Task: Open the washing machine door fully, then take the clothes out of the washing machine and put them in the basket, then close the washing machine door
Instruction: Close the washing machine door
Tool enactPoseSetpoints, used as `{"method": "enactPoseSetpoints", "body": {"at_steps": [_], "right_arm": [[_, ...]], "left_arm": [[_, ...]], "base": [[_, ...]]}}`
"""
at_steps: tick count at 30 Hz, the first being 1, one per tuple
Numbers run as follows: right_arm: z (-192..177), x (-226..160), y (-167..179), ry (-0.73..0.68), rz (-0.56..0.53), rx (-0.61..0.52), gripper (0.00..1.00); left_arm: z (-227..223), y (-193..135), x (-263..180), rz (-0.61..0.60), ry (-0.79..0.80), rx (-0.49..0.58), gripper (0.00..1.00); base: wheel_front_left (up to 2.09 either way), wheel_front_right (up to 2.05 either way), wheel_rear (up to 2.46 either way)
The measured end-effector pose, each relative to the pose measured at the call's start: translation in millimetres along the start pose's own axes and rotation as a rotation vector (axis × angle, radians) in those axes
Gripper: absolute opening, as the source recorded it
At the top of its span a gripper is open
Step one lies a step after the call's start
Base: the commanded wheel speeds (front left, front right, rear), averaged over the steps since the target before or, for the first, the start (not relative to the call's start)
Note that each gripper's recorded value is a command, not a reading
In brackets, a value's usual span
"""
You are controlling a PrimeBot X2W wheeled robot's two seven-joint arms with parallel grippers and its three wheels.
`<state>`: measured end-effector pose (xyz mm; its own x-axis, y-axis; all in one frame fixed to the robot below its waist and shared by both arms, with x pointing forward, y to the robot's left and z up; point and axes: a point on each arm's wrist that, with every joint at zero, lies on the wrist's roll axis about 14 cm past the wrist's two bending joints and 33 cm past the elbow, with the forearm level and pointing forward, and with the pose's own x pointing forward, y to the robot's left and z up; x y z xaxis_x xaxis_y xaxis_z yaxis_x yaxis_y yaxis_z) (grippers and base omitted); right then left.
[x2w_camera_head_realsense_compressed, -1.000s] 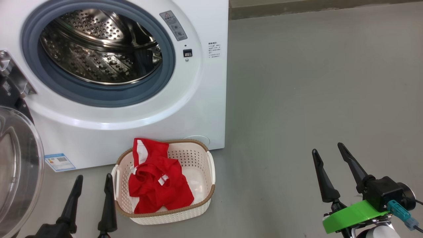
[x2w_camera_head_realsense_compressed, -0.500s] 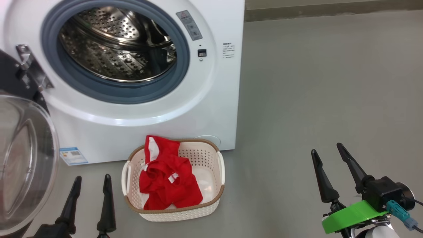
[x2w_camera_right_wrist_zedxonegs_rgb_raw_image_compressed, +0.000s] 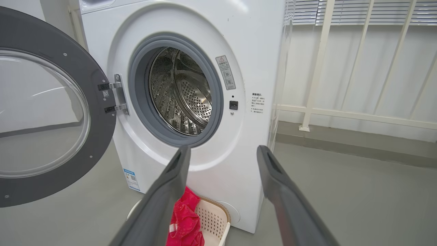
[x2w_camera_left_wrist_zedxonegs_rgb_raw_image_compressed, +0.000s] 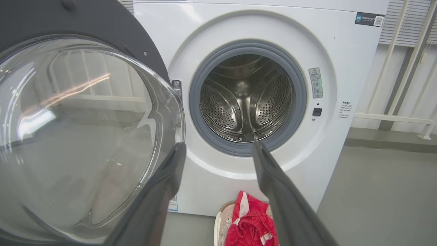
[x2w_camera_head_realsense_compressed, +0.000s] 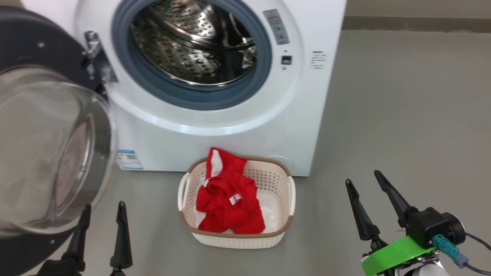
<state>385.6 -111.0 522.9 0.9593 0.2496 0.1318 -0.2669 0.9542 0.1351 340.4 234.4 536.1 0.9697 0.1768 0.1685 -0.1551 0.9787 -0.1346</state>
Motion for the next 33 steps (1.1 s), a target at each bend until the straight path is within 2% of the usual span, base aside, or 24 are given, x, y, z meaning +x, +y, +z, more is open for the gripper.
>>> {"method": "enactPoseSetpoints", "body": {"at_steps": [9, 23, 33], "right_arm": [[-3.0, 25.9, 46.9, 0.001, 0.145, 0.015, 1.00], [-11.6, 41.7, 124.4, 0.021, 0.368, 0.037, 1.00], [-16.8, 44.4, 158.8, 0.036, 0.467, 0.047, 1.00]], "left_arm": [[16.7, 42.0, -22.8, 0.131, -0.024, 0.037, 1.00], [34.8, 97.3, -71.9, 0.335, -0.041, 0.086, 1.00], [43.5, 122.8, -99.4, 0.449, -0.049, 0.102, 1.00]], "base": [[0.00, 0.00, 0.00], [0.00, 0.00, 0.00], [0.00, 0.00, 0.00]]}}
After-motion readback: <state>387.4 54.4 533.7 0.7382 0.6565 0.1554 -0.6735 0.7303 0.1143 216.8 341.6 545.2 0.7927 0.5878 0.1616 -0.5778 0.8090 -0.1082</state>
